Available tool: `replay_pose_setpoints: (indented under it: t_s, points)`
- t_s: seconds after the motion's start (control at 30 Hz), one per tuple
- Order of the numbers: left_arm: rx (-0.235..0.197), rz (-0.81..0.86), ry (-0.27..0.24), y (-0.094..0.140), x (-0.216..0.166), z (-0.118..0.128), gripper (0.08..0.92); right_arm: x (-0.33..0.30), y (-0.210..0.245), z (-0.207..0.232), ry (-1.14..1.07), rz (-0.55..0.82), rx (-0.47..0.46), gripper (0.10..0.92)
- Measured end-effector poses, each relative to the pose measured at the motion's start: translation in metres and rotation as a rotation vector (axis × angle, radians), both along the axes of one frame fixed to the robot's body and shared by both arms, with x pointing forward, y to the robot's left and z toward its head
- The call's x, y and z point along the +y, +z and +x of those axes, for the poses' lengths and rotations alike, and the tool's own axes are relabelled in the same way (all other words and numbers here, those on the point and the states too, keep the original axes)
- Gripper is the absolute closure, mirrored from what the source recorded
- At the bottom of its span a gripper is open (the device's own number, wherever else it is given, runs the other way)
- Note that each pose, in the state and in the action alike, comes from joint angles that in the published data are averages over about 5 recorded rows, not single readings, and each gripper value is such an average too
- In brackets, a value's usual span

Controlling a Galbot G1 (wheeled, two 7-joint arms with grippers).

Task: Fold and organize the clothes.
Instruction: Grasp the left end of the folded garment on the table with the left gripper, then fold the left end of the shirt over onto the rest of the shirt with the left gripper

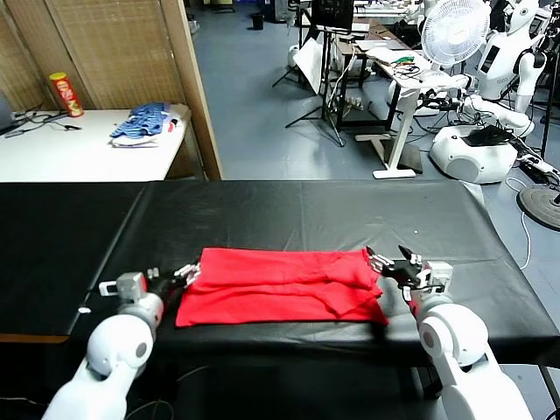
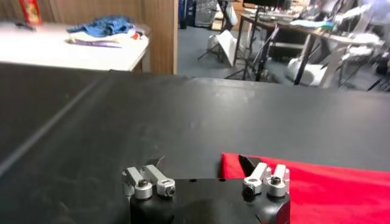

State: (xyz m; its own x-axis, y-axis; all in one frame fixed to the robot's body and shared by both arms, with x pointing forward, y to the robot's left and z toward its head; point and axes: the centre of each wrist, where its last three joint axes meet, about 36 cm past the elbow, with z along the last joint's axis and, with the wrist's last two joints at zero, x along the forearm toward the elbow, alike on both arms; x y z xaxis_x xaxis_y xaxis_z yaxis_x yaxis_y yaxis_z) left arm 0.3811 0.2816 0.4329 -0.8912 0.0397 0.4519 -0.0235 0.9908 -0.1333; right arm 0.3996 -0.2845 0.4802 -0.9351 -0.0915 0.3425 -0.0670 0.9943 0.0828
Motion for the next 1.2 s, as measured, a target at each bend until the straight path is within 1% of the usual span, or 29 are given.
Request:
replay_pose_setpoints:
  t_s: [0.2, 0.23, 0.3, 0.43, 0.47, 0.53, 0.57, 0.6, 0.67, 0.7, 0.83, 0.97, 1.1, 1.2]
  points:
    - [0.034, -0.004, -0.002, -0.017, -0.009, -0.017, 0.205, 0.000, 0.003, -0.004, 0.006, 0.000, -0.012, 0.224]
    - [0.037, -0.004, -0.004, -0.019, -0.011, -0.018, 0.220, 0.000, 0.004, -0.004, 0.006, 0.000, -0.013, 0.224]
    - [0.041, -0.002, -0.006, -0.023, -0.013, -0.019, 0.282, 0.001, 0.004, -0.005, 0.007, -0.002, -0.017, 0.224]
    - [0.040, 0.004, -0.008, -0.029, -0.018, -0.020, 0.491, 0.002, 0.005, -0.005, 0.007, -0.015, -0.025, 0.224]
    - [0.039, 0.007, -0.009, -0.030, -0.018, -0.020, 0.558, 0.002, 0.005, -0.006, 0.008, -0.020, -0.027, 0.224]
    - [0.032, 0.019, -0.014, -0.032, -0.020, -0.021, 0.659, 0.003, 0.005, -0.006, 0.012, -0.030, -0.032, 0.224]
    - [0.028, 0.029, -0.017, -0.032, -0.021, -0.021, 0.725, 0.003, 0.005, -0.007, 0.013, -0.034, -0.033, 0.224]
    - [0.021, 0.043, -0.022, -0.033, -0.021, -0.021, 0.775, 0.003, 0.006, -0.007, 0.015, -0.036, -0.035, 0.224]
    - [0.005, 0.084, -0.031, -0.036, -0.021, -0.022, 0.838, 0.004, 0.007, -0.009, 0.018, -0.039, -0.037, 0.224]
    - [-0.003, 0.111, -0.034, -0.038, -0.020, -0.022, 0.850, 0.004, 0.008, -0.010, 0.018, -0.039, -0.038, 0.224]
    - [-0.041, 0.254, -0.031, -0.041, -0.011, -0.022, 0.845, 0.003, 0.011, -0.014, 0.011, -0.038, -0.044, 0.224]
    - [-0.077, 0.435, -0.031, -0.039, 0.018, -0.023, 0.849, 0.002, 0.013, -0.019, 0.002, -0.032, -0.049, 0.224]
    - [-0.085, 0.608, -0.029, -0.026, 0.059, -0.023, 0.849, 0.002, 0.014, -0.025, -0.006, -0.028, -0.051, 0.224]
    - [-0.078, 0.676, -0.030, -0.012, 0.075, -0.024, 0.849, 0.002, 0.013, -0.028, -0.014, -0.032, -0.049, 0.224]
